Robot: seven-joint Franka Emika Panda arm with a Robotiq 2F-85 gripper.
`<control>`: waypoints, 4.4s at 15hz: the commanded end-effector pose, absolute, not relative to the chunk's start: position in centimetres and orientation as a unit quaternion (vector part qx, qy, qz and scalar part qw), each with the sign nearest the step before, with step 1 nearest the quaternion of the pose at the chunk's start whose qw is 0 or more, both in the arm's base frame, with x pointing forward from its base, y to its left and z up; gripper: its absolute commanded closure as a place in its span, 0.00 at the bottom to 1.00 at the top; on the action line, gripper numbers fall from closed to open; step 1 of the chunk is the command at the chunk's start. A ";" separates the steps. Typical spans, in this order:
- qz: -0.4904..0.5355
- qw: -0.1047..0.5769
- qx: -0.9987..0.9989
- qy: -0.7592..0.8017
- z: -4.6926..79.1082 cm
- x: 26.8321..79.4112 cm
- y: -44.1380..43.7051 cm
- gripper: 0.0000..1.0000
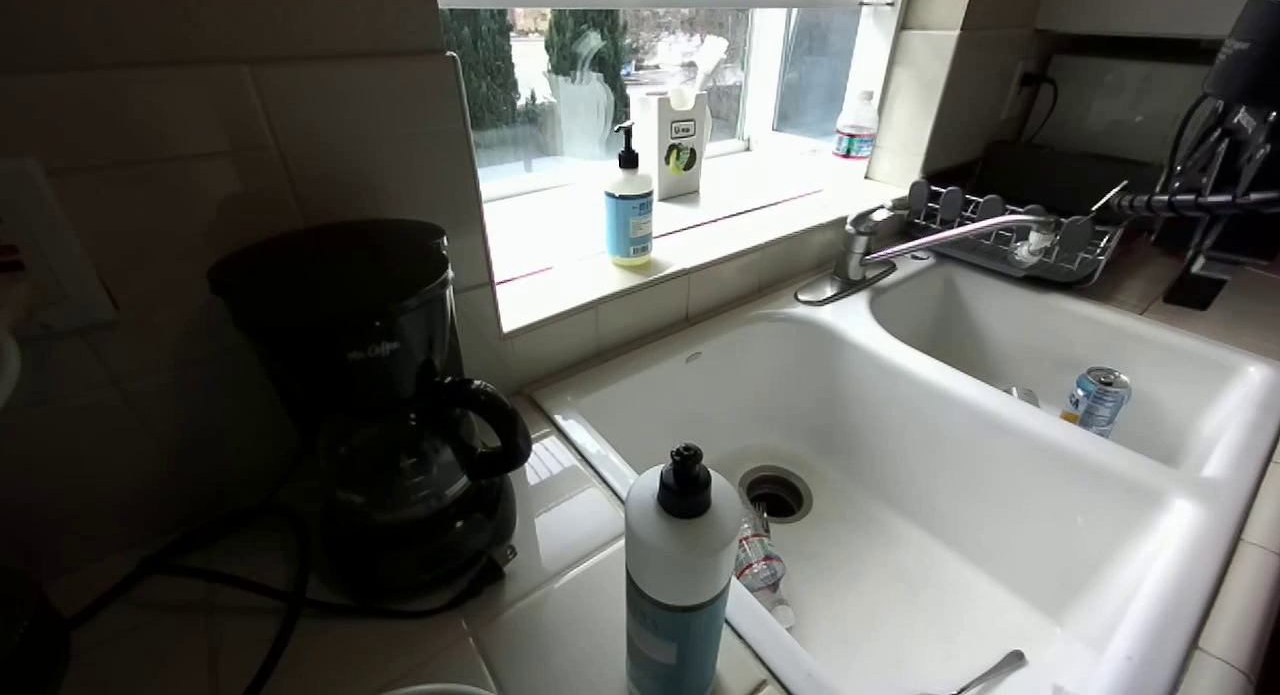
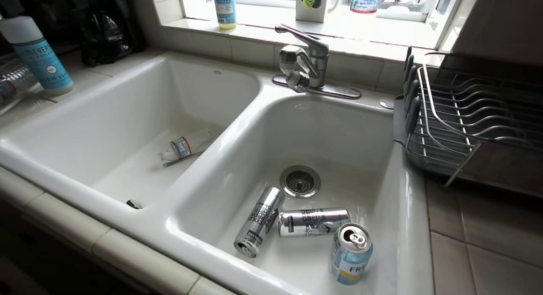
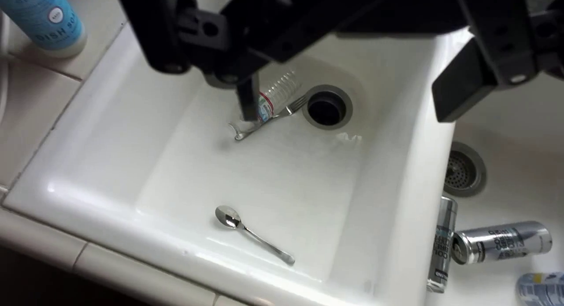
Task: Put the blue bottle on the window seal
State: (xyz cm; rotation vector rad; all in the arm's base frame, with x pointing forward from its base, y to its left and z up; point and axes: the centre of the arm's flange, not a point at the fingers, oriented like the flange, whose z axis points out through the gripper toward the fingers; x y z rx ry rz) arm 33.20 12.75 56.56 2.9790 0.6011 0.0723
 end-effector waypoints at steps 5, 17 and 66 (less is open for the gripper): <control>0.083 0.037 0.951 0.295 59.7 33.5 18.0 0.00; 0.197 -0.127 0.852 0.468 56.0 37.6 31.9 0.00; 0.162 -0.119 0.789 0.581 50.8 39.9 41.9 0.35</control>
